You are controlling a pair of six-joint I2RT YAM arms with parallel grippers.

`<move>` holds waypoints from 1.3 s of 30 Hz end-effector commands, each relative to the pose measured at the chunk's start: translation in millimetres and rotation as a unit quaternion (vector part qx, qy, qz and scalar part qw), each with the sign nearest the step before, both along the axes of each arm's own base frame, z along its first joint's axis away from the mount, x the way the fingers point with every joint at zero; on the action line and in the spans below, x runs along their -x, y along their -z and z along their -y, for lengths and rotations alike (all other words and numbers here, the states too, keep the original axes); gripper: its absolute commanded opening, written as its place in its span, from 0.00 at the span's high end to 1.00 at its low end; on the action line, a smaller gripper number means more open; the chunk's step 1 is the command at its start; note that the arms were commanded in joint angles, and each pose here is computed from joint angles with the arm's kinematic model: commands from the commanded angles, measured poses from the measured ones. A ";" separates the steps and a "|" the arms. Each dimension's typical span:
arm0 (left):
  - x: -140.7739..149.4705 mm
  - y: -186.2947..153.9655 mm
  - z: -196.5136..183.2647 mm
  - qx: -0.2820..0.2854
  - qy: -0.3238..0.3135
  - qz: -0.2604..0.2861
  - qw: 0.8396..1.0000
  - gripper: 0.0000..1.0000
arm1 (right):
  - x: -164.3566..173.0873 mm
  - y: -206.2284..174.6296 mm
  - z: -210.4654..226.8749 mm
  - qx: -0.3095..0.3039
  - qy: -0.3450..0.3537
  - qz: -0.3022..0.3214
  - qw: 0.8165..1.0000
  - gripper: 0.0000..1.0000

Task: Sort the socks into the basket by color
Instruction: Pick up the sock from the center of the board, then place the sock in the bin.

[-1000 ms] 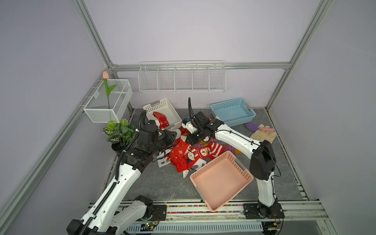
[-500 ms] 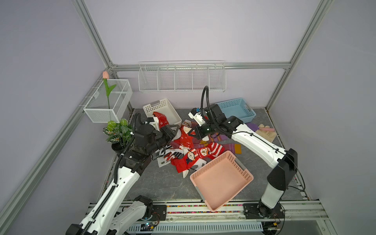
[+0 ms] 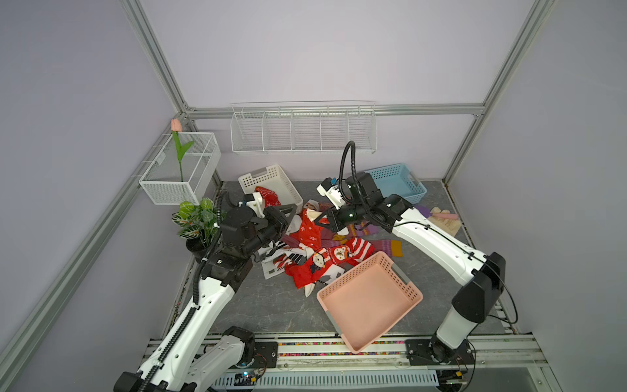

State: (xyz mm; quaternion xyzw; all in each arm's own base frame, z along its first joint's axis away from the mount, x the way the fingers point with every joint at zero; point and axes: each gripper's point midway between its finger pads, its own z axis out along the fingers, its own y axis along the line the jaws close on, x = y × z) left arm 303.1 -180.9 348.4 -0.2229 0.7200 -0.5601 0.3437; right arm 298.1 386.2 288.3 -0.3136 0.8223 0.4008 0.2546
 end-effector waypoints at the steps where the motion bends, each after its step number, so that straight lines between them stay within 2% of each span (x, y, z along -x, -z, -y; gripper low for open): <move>1: -4.7 -10.6 -0.6 0.041 -0.001 0.002 0.999 1.00 | -0.2 -13.1 4.8 -0.017 0.005 0.010 1.000 0.93; 5: -5.6 -11.2 -2.3 0.023 -0.005 0.006 1.000 1.00 | -9.4 -15.7 7.8 -0.017 0.018 0.015 1.000 0.93; 9: -7.8 -4.8 -3.7 -0.032 -0.003 0.014 0.999 1.00 | -34.4 -16.2 15.1 -0.018 0.043 0.014 0.999 0.93; 12: -11.1 4.6 -8.6 -0.081 -0.011 0.014 0.997 1.00 | -49.5 -17.7 6.3 -0.009 0.037 0.020 0.999 0.93; 20: -15.0 33.5 -38.2 -0.208 -0.062 -0.004 0.976 1.00 | -115.7 -16.1 -37.1 0.003 0.029 0.060 0.998 0.93; 28: -18.6 46.1 -50.9 -0.254 -0.084 -0.013 0.963 1.00 | -179.7 3.6 -79.4 -0.076 0.036 0.099 0.992 0.93; 31: -18.3 52.4 -50.4 -0.265 -0.076 -0.020 0.961 1.00 | -195.4 18.5 -96.0 -0.105 0.027 0.122 0.987 0.93; 35: -16.8 57.3 -53.0 -0.289 -0.070 -0.029 0.954 1.00 | -211.1 19.9 -107.9 -0.146 0.032 0.151 0.977 0.93; 39: -18.6 58.0 -53.4 -0.306 -0.064 -0.030 0.949 1.00 | -220.1 29.3 -115.7 -0.161 0.038 0.167 0.972 0.93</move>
